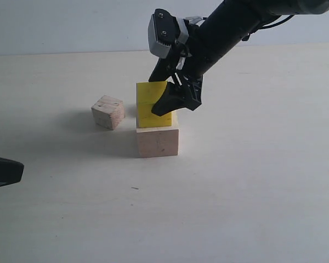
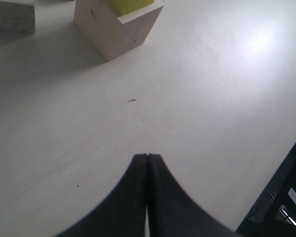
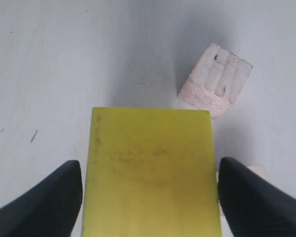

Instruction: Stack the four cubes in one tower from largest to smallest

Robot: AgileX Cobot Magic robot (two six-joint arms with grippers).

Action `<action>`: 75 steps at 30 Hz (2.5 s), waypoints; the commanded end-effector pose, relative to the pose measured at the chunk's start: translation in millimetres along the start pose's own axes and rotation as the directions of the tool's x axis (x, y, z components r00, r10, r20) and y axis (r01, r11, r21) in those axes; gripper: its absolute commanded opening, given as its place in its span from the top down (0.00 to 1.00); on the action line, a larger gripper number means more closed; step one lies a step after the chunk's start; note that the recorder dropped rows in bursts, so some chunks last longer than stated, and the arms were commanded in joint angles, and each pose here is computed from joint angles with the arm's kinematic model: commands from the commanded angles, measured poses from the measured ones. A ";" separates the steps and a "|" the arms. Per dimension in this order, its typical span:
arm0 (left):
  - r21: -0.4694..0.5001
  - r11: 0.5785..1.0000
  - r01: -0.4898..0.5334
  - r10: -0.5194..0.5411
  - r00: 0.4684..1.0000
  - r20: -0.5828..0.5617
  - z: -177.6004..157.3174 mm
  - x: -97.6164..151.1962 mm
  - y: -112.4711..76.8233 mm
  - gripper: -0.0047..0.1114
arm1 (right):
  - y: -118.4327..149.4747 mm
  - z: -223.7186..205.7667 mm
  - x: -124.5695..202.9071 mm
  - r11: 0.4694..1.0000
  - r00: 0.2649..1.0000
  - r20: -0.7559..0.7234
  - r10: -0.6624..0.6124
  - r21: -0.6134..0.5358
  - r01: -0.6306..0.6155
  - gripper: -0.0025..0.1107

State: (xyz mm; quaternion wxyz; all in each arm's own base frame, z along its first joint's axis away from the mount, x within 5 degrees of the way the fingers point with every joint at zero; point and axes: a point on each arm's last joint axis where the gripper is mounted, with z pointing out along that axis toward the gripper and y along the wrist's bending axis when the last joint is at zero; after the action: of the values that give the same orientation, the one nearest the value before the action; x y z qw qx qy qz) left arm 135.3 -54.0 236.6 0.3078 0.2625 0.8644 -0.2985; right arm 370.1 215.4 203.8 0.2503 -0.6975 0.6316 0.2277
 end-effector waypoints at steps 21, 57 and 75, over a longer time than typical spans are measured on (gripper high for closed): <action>0.007 1.000 -0.006 0.006 1.000 0.005 -0.1 -1.9 -1.0 0.96 | -1.7 -3.5 2.7 0.999 0.998 -0.048 -0.033 0.032 0.035 0.36; 0.009 0.999 0.031 -0.031 0.997 0.064 -0.3 -7.4 -1.0 0.96 | 34.7 -113.2 -69.0 0.955 0.981 0.126 0.146 0.239 -0.173 0.98; -0.142 0.974 0.175 -0.102 0.906 0.411 -8.9 -36.8 18.2 0.96 | 145.2 -153.4 -22.3 0.498 0.604 0.343 0.719 0.352 -0.793 0.98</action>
State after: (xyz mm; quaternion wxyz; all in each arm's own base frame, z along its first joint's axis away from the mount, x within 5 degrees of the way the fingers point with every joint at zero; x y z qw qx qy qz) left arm 159.4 -47.8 251.6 0.4238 0.1316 0.8466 -0.2939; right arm 237.0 130.0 325.4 0.3301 -0.2619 0.8846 0.1996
